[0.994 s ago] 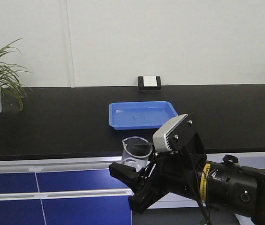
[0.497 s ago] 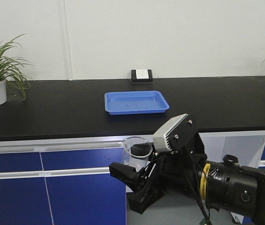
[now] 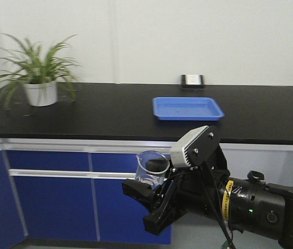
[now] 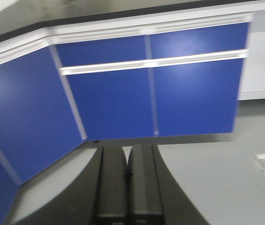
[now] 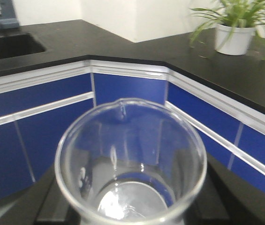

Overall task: Move beaker to silver tray on left bench
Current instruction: 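Hold the beaker while the base drives to the bench with the silver tray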

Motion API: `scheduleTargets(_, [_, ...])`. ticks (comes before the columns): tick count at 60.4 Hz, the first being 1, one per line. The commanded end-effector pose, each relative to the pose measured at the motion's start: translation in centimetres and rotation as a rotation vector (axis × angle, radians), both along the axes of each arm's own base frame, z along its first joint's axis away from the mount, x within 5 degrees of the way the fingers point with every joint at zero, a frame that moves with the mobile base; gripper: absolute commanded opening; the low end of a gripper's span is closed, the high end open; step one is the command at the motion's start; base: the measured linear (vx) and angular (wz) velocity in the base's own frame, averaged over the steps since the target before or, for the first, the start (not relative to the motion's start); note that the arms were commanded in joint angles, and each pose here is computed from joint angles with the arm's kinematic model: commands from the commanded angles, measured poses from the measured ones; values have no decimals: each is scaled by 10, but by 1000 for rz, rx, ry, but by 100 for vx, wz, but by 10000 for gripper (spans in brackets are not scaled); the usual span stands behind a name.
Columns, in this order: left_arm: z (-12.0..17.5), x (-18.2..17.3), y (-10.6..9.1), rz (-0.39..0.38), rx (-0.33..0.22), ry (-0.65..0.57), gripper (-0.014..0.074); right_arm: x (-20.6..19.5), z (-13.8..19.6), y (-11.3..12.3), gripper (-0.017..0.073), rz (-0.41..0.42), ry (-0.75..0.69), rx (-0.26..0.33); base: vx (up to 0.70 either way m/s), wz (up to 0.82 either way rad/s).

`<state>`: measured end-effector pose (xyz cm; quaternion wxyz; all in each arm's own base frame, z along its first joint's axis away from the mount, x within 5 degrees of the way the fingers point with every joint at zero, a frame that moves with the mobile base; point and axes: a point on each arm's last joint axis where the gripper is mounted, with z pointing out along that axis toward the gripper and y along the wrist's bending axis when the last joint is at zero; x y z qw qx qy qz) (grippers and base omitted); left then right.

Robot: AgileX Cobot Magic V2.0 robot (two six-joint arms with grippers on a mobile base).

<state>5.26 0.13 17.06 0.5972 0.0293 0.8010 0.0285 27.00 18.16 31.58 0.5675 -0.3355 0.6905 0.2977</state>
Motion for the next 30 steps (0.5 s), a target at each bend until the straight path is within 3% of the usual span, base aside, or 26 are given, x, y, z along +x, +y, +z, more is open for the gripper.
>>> scheduleTargets(1, [0,2,-1,-9,-5,-63,1,-5,25,0,-14,24,-58,73,-9,55])
scheduleTargets(13, [0,2,-1,-9,-5,-63,1,-5,25,0,-14,25,-58,73,-7,70])
scheduleTargets(30, [0,2,-1,-9,-5,-63,1,-5,25,0,-14,25,-59,73,-2,98])
